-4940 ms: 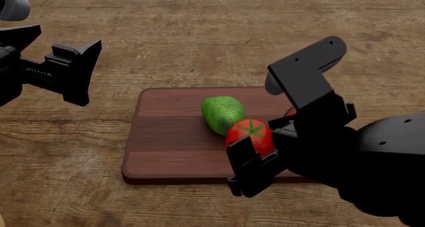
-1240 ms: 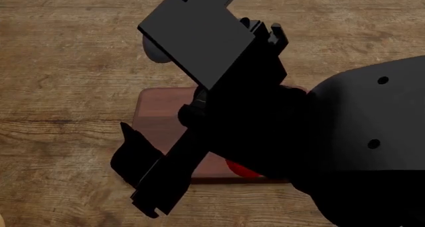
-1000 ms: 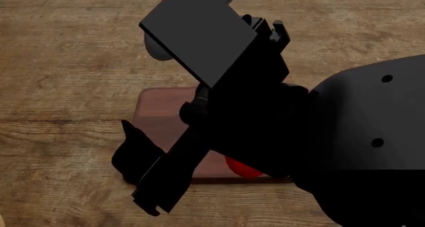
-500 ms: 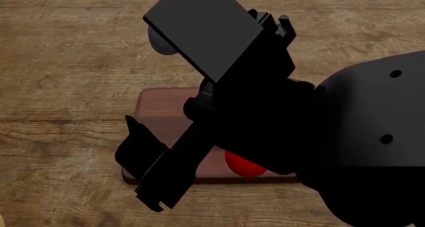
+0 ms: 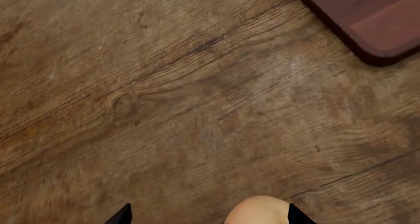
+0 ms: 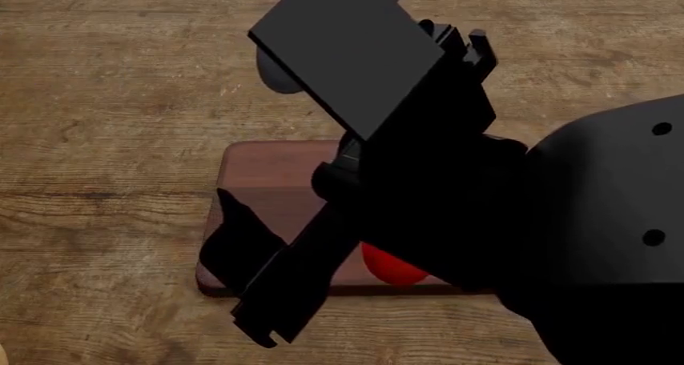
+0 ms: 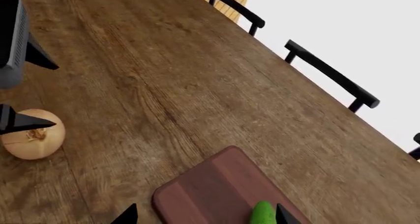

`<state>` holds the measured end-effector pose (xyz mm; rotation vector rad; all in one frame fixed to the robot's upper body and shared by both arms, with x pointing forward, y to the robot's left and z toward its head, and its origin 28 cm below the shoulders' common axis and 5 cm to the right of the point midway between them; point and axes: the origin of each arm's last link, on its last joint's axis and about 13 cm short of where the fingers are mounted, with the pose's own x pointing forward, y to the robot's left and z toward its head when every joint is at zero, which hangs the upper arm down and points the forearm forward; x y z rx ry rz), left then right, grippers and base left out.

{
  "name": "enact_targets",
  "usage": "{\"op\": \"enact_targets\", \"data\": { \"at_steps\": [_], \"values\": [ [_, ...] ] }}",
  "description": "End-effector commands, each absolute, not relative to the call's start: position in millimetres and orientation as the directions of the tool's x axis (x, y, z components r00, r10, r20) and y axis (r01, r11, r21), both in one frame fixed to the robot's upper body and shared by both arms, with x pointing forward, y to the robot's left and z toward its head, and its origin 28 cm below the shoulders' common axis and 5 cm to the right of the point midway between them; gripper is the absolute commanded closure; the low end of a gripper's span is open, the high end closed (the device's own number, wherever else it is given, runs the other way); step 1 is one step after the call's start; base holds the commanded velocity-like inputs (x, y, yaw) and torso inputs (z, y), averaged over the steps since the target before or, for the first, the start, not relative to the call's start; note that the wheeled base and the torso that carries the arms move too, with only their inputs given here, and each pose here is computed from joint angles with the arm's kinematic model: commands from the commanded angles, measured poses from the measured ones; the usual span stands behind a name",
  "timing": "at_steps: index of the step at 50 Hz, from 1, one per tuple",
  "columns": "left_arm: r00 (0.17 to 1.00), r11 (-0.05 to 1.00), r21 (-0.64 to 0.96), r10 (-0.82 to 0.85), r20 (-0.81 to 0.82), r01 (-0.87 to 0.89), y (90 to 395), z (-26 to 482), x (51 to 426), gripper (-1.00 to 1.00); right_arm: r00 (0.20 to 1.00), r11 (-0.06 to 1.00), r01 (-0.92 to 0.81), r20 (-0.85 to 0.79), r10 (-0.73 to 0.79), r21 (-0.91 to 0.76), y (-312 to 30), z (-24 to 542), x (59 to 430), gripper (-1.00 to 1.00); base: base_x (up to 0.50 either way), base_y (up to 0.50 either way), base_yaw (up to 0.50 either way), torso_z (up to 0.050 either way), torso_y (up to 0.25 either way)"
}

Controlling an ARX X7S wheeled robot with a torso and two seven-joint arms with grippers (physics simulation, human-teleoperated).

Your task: Place the avocado, onion, tomato and bell pepper on the cutting board.

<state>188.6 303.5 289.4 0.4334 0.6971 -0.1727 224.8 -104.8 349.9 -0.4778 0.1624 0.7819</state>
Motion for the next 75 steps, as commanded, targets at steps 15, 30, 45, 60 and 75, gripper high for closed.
{"op": "enact_targets", "data": {
  "at_steps": [15,30,45,60,75],
  "values": [
    [0.700,0.899,0.245,-0.089,-0.709,0.363,293.4,270.6,186.9,-1.00,0.711,0.615,-0.702,-0.308,0.632,-0.360,-106.9,352.0,221.4,-1.00,0.00,0.00,0.00,0.000,0.000],
    [0.667,0.904,0.208,-0.106,-0.737,0.373,289.3,248.9,191.2,-1.00,0.716,0.620,-0.697,-0.304,0.628,-0.360,-108.3,351.7,218.5,-1.00,0.00,0.00,0.00,0.000,0.000],
    [0.645,0.912,0.215,-0.067,-0.762,0.349,295.1,230.0,189.4,-1.00,0.715,0.620,-0.699,-0.305,0.629,-0.358,-108.0,350.4,218.1,-1.00,0.00,0.00,0.00,0.000,0.000],
    [0.675,0.903,0.264,-0.038,-0.737,0.339,295.6,233.9,185.6,1.00,0.717,0.620,-0.696,-0.297,0.631,-0.362,-108.5,352.1,218.9,-1.00,0.00,0.00,0.00,0.000,0.000],
    [0.768,0.886,0.265,-0.142,-0.625,0.380,279.3,270.0,204.7,1.00,0.753,0.663,-0.656,-0.257,0.605,-0.361,-117.1,357.1,212.6,-1.00,0.00,0.00,0.00,0.000,0.000]
  ]
}}
